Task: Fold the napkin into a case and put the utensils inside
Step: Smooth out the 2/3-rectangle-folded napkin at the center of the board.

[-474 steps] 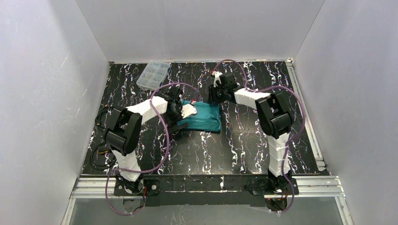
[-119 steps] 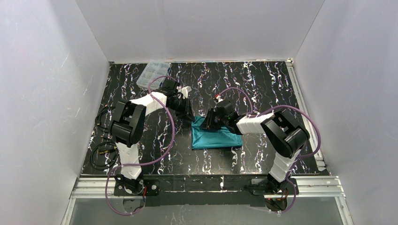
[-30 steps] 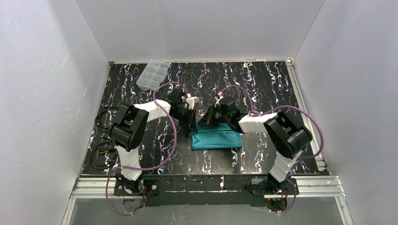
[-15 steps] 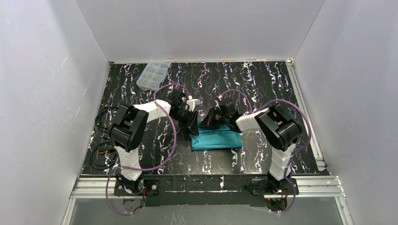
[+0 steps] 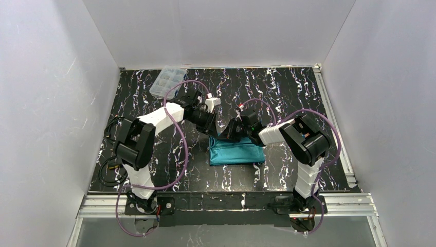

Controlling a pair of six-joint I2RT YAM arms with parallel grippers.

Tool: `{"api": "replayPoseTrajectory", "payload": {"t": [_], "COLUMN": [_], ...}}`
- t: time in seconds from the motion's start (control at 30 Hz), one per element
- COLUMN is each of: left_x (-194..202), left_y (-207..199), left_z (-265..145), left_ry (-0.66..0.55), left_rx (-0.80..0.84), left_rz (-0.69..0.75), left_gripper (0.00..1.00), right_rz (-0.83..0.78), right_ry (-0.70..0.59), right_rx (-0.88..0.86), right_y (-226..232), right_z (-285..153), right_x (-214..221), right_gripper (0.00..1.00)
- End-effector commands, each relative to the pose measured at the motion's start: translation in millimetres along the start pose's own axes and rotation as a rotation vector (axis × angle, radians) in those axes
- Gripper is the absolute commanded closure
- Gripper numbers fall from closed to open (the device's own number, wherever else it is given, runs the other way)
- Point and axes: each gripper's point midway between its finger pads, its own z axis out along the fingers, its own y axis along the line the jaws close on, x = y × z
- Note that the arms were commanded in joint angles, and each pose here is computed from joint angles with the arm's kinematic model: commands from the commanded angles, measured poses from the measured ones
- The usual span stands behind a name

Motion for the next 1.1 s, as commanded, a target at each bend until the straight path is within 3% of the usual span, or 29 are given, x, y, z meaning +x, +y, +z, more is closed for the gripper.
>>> {"api": "replayPoseTrajectory", "payload": {"t": [0.0,0.27,0.67,1.07], "left_x": [2,-13,43,56], "left_y": [3,12,54,50], "left_z": [15,33,21,15], "left_ry": [0.016,0.006,0.149,0.172], "left_rx": [0.075,0.108,-0.114,-0.104], "left_rz": [-0.012,-0.01,0.07,0.084], "left_gripper": [0.83,0.84,0.9,0.88], "right_rz": [0.001,0.004,0.011,0.017], "right_ry": [0.031,0.04,0.044,0.046], "right_rx": [0.098,0.103,0.101,0.111], "right_y": [-31,-36,-36,-39], "right_z": [-4,-5,-4,-5], "right_x": [15,20,22,23], "right_gripper": [0.88,0.89,0.89,0.9]}}
